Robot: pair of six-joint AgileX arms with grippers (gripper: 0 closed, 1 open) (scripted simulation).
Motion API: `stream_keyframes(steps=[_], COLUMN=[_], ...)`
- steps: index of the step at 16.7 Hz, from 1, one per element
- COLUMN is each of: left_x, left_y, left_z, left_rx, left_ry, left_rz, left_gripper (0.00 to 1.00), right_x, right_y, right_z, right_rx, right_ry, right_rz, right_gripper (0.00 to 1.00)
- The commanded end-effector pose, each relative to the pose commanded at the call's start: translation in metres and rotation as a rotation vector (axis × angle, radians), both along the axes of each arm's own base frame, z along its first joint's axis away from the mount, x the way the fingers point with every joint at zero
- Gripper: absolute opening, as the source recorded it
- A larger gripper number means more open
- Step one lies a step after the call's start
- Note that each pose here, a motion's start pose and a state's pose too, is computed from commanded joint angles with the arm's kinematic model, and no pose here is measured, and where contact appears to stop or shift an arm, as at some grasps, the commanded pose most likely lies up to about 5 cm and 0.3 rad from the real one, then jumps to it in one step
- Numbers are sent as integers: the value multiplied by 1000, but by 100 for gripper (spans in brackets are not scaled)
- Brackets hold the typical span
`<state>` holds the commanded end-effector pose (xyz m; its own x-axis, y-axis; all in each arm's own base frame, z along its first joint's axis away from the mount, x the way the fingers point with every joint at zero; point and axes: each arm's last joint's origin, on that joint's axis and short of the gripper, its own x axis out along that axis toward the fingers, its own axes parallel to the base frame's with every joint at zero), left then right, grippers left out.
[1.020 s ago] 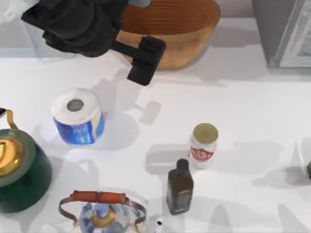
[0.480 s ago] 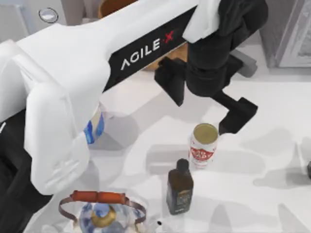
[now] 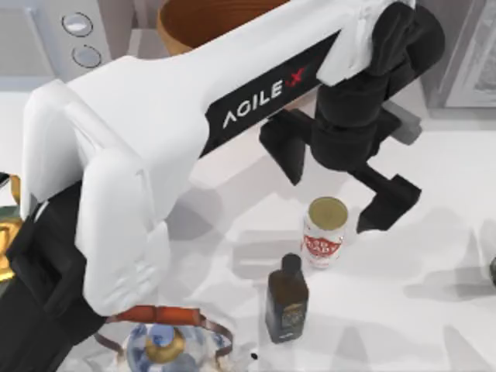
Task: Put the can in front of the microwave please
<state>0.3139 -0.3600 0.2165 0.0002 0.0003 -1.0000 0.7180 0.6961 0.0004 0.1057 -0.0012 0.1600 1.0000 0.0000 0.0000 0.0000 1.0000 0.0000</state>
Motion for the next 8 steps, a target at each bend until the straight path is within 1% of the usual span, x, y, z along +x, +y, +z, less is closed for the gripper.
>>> stream_keyframes(steps=[3, 8], left_x=[0, -1], left_y=[-2, -2], left_z=[-8, -50], left_rx=[-2, 2], left_ry=[-2, 2], left_rz=[-5, -5], left_gripper=[100, 100], right_x=[0, 0], right_y=[0, 0], right_z=[0, 0], right_rx=[0, 0], right_ry=[0, 0], right_rz=[0, 0], right_gripper=[100, 100])
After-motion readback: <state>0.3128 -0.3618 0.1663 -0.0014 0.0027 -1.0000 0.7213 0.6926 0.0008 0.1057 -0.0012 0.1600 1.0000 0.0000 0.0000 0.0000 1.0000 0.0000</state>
